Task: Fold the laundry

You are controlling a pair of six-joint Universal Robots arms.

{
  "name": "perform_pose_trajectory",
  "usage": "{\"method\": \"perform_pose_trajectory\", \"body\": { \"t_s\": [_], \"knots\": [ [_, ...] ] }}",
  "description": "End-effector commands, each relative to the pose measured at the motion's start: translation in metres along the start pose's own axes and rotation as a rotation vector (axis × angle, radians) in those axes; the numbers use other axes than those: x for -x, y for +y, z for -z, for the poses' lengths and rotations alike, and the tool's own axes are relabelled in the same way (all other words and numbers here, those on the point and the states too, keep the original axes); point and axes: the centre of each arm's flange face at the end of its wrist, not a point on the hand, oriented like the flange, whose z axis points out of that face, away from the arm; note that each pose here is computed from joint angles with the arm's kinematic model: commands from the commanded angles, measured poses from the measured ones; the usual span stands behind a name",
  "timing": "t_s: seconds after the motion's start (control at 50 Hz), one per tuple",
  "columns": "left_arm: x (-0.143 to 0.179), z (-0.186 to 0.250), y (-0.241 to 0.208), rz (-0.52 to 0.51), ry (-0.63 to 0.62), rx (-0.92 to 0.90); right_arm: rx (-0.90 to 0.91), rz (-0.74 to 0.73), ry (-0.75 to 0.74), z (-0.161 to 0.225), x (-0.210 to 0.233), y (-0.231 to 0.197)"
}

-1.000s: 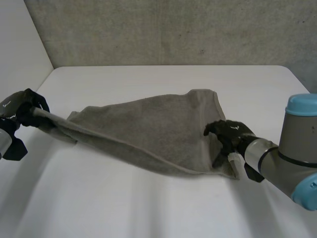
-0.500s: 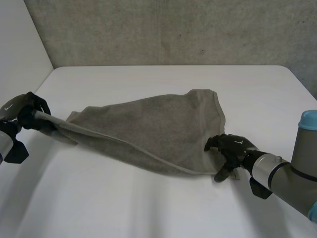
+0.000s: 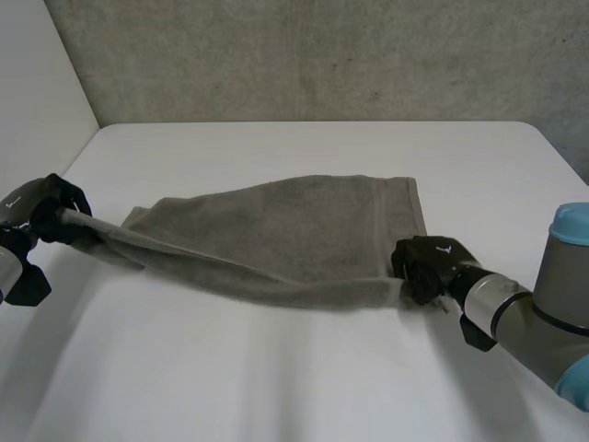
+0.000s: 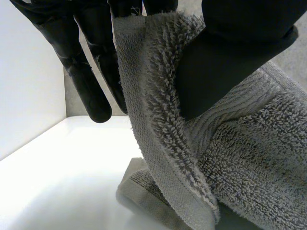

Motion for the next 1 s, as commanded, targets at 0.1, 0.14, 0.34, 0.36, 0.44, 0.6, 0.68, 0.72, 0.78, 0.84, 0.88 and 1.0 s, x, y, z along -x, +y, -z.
{"method": "perform_pose_trajectory", "body": {
  "t_s": [0.1,0.14,0.34,0.36,0.44,0.6,0.68,0.72,0.78,0.84,0.88,1.0],
  "knots": [
    [-0.001,0.002,0.002,0.001,0.001,0.006,-0.102,0.048,0.014,0.014,0.002,-0.025],
    [-0.002,0.003,0.001,-0.001,0.004,0.005,-0.134,0.061,0.022,0.018,0.001,-0.035],
    [-0.049,0.038,-0.072,-0.107,0.196,-0.188,-0.444,0.295,0.08,0.115,0.02,-0.166],
    [-0.049,0.038,-0.072,-0.107,0.196,-0.188,-0.444,0.295,0.08,0.115,0.02,-0.166],
    [-0.059,0.056,-0.095,-0.107,0.186,-0.192,-0.366,0.409,0.156,0.139,0.01,-0.184],
    [-0.055,0.06,-0.096,-0.07,0.143,-0.094,-0.139,0.611,0.145,0.133,0.003,-0.179],
    [-0.043,0.046,-0.078,-0.037,0.115,-0.021,-0.05,0.604,0.108,0.113,-0.004,-0.168],
    [-0.035,0.028,-0.054,-0.03,0.107,0.072,0.021,0.584,0.077,0.09,-0.013,-0.156],
    [-0.032,0.007,-0.032,-0.069,0.12,0.153,0.05,0.579,0.065,0.076,-0.016,-0.15],
    [-0.034,-0.019,-0.015,-0.132,0.128,0.2,0.104,0.59,0.047,0.043,-0.016,-0.138],
    [-0.035,-0.032,-0.011,-0.164,0.12,0.203,0.104,0.641,0.059,0.016,-0.007,-0.137],
    [-0.041,-0.081,-0.048,-0.239,0.071,0.03,-0.064,0.715,0.182,-0.017,-0.006,-0.171]
  ]
}}
